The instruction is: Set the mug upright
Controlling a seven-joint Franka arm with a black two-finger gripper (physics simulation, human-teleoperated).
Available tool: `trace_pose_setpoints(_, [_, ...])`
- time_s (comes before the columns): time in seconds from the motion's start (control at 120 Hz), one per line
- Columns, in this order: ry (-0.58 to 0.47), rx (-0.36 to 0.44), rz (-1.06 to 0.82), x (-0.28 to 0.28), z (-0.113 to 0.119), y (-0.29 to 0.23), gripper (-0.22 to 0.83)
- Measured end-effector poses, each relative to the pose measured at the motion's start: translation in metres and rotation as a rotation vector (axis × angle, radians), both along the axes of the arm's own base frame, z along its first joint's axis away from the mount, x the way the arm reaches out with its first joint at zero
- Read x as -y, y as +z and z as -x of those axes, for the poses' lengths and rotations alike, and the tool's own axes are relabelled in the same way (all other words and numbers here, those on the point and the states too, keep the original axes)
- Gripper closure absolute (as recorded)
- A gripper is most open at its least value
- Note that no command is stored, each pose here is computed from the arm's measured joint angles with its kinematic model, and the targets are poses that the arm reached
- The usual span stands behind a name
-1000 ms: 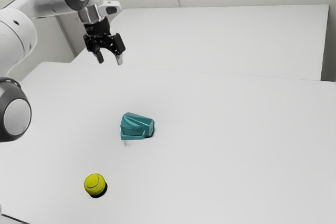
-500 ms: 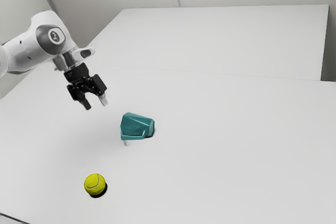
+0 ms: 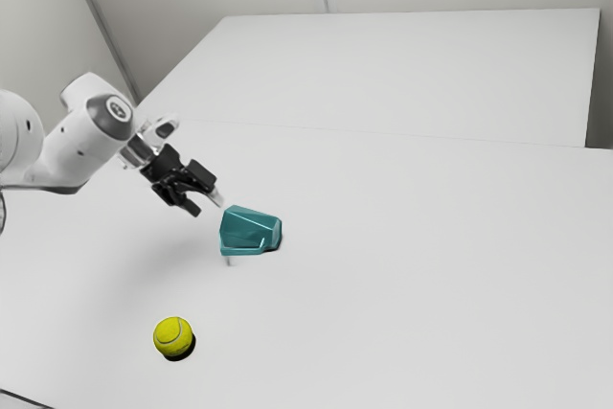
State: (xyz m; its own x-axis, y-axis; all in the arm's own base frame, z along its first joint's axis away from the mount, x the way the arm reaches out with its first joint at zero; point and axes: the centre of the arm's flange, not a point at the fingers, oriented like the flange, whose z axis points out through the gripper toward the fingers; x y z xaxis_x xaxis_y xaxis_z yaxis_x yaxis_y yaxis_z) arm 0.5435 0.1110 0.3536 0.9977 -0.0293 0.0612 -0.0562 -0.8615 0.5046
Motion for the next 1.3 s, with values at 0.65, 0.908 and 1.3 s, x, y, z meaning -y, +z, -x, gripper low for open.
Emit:
trace_pose_setpoints(0.65, [0.073,0.134,0.195,0.001,0.004,-0.057,0.00])
trace_pose_setpoints(0.908, [0.091,0.172,0.288,0.010,0.005,-0.064,0.00])
trace_pose_setpoints(1.3, [0.099,0.180,0.388,0.021,0.015,-0.077,0.04])
